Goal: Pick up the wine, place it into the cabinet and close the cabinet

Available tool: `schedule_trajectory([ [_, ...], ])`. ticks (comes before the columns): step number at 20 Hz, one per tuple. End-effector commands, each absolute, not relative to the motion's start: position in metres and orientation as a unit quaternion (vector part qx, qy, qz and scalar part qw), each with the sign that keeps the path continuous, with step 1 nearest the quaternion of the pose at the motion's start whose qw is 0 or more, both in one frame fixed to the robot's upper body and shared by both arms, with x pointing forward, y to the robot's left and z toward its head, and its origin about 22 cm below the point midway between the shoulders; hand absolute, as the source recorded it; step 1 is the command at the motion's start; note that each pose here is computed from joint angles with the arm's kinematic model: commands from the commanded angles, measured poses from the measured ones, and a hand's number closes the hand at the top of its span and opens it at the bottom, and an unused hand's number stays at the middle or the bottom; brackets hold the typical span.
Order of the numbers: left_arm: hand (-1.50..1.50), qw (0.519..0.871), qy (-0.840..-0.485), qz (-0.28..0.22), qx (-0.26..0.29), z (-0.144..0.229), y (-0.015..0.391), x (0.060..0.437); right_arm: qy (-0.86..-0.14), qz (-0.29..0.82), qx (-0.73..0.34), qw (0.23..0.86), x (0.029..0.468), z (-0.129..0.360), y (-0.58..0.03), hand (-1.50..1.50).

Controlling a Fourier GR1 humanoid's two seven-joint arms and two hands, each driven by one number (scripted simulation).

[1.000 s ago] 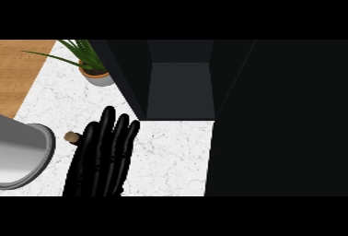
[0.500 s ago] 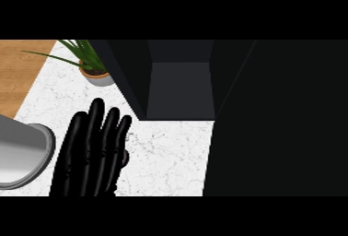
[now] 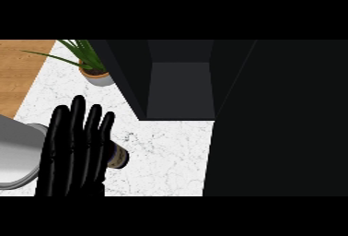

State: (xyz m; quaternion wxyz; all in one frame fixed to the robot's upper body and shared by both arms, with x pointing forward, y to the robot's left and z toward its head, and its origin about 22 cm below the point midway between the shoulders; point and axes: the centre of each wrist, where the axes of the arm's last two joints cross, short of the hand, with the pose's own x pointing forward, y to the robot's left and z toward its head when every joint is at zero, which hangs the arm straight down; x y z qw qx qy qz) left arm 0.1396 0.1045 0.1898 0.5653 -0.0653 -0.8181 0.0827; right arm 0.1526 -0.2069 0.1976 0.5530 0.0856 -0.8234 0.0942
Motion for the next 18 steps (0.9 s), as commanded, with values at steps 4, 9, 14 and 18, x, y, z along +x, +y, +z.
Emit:
schedule_trajectory([
  [4, -1.5, 0.559, -0.823, 0.104, -0.013, 0.179, 0.134, 0.144, -0.826, 0.102, 0.105, 0.545, 0.139, 0.194, -0.211, -1.5],
  [9, -1.5, 0.556, -0.821, 0.125, 0.031, 0.153, 0.145, 0.149, -0.83, 0.093, 0.103, 0.54, 0.141, 0.2, -0.213, -1.5],
  [14, -1.5, 0.574, -0.806, 0.139, 0.042, 0.152, 0.184, 0.143, -0.834, 0.089, 0.11, 0.533, 0.136, 0.204, -0.204, -1.5],
  [18, -1.5, 0.586, -0.796, 0.14, 0.057, 0.127, 0.205, 0.148, -0.835, 0.094, 0.105, 0.533, 0.141, 0.21, -0.206, -1.5],
])
